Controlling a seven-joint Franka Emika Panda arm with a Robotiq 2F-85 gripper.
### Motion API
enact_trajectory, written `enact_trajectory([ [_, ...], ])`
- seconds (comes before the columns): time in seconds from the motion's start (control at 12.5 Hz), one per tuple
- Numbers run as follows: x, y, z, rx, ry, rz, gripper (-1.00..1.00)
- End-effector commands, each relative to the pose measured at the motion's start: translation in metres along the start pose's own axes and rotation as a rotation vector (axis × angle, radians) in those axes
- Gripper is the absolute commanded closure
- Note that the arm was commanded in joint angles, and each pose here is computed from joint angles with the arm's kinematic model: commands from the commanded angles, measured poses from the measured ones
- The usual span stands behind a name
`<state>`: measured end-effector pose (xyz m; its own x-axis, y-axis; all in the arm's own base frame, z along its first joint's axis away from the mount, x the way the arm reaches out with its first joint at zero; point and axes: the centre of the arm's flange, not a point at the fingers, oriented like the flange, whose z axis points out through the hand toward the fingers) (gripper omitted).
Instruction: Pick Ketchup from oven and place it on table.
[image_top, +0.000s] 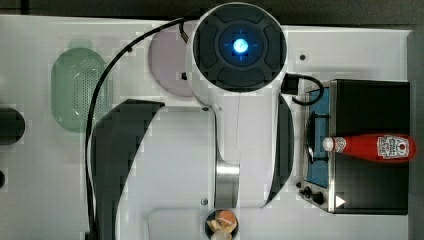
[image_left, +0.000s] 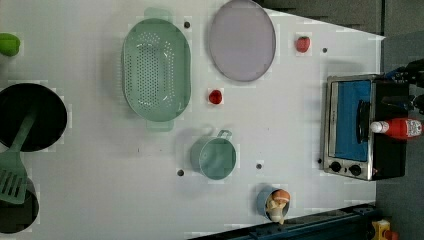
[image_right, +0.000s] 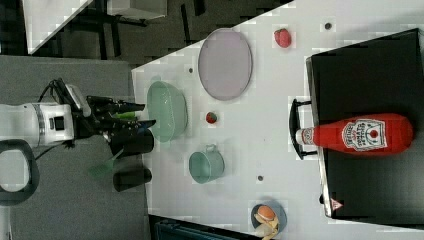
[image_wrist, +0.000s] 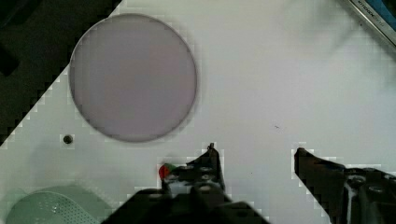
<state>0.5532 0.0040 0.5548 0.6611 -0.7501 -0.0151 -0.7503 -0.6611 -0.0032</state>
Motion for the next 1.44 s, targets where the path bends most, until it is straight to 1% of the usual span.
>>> enact_trajectory([
  [0.08,-0.07,0.115,-0.077,-0.022,-0.007,0.021,-0.58],
  [0.24,-0.068,0.117,-0.077,-0.022,-0.007,0.025,-1.0],
  [0.4,-0.059,0.126,-0.076,-0.018,-0.013,0.05,-1.0],
  [0.56,-0.037,0.145,-0.073,-0.01,-0.032,0.104,-1.0],
  [0.72,-0.007,0.171,-0.064,0.002,-0.056,0.18,-1.0],
  [0.88,0.031,0.199,-0.051,0.031,-0.06,0.268,-1.0],
  [1.2,0.097,0.248,-0.015,0.061,-0.045,0.425,-1.0],
  [1.44,0.143,0.27,0.022,0.059,0.004,0.516,-1.0],
])
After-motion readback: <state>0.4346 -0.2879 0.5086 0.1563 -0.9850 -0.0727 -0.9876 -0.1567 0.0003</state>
